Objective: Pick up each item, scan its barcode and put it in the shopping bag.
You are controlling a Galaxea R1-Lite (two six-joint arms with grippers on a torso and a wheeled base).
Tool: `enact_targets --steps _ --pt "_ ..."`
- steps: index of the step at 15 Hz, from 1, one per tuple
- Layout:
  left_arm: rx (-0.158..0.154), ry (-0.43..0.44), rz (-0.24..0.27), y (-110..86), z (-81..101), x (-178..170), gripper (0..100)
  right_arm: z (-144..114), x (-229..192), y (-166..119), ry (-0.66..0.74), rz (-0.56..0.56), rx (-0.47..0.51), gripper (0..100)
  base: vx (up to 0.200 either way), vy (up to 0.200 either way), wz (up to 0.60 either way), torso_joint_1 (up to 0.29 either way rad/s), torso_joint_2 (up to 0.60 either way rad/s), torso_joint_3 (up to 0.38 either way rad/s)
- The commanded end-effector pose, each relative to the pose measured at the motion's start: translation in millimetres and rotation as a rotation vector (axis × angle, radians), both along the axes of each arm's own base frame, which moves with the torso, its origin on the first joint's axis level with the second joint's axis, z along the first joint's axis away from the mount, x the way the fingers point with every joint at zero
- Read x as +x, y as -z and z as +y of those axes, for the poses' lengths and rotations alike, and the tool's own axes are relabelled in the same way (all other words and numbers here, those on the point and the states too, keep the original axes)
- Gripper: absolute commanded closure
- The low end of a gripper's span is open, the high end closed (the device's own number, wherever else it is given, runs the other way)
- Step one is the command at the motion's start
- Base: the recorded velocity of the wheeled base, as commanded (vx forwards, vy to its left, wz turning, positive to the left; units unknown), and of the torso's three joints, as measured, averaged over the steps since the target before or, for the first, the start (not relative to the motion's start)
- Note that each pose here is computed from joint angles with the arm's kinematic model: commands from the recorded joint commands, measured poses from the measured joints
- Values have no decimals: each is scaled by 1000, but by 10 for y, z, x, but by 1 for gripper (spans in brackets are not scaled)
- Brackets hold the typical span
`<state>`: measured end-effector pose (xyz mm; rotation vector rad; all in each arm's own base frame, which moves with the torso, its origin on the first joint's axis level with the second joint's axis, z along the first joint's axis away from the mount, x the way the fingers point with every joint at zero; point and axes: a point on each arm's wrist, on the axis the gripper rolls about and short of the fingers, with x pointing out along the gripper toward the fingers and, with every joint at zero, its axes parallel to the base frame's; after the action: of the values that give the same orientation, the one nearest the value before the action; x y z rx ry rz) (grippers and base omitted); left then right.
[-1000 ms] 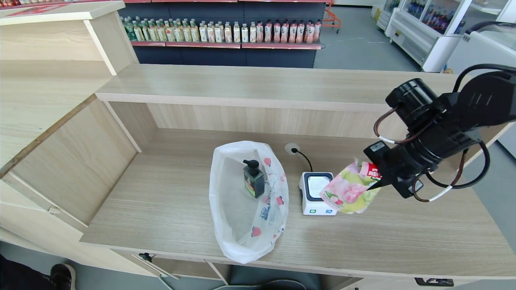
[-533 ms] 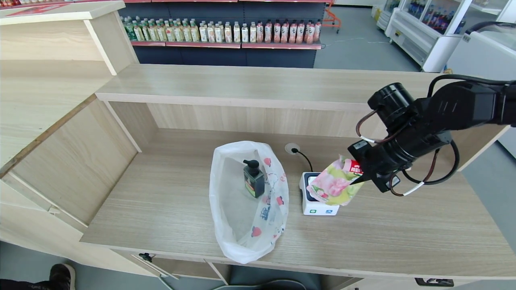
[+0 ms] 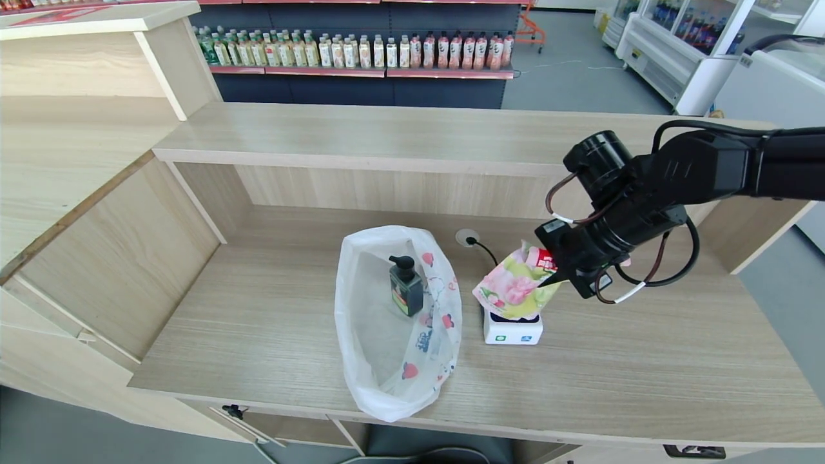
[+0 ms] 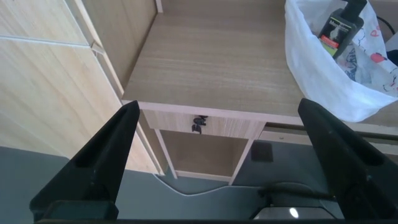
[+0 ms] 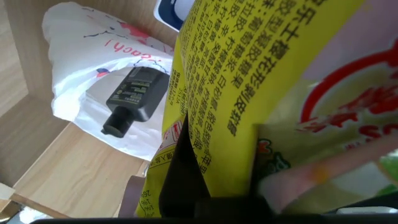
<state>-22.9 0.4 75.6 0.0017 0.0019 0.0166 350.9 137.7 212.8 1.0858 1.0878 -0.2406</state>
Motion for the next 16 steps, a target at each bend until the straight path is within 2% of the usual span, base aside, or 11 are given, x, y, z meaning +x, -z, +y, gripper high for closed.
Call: enact_targets --steps 1,16 --pt "0 0 0 0 0 0 0 17 25 48 -2 14 -3 100 0 0 0 0 0 0" --pt "0 0 0 0 0 0 0 154 145 147 -2 35 4 100 0 0 0 0 0 0"
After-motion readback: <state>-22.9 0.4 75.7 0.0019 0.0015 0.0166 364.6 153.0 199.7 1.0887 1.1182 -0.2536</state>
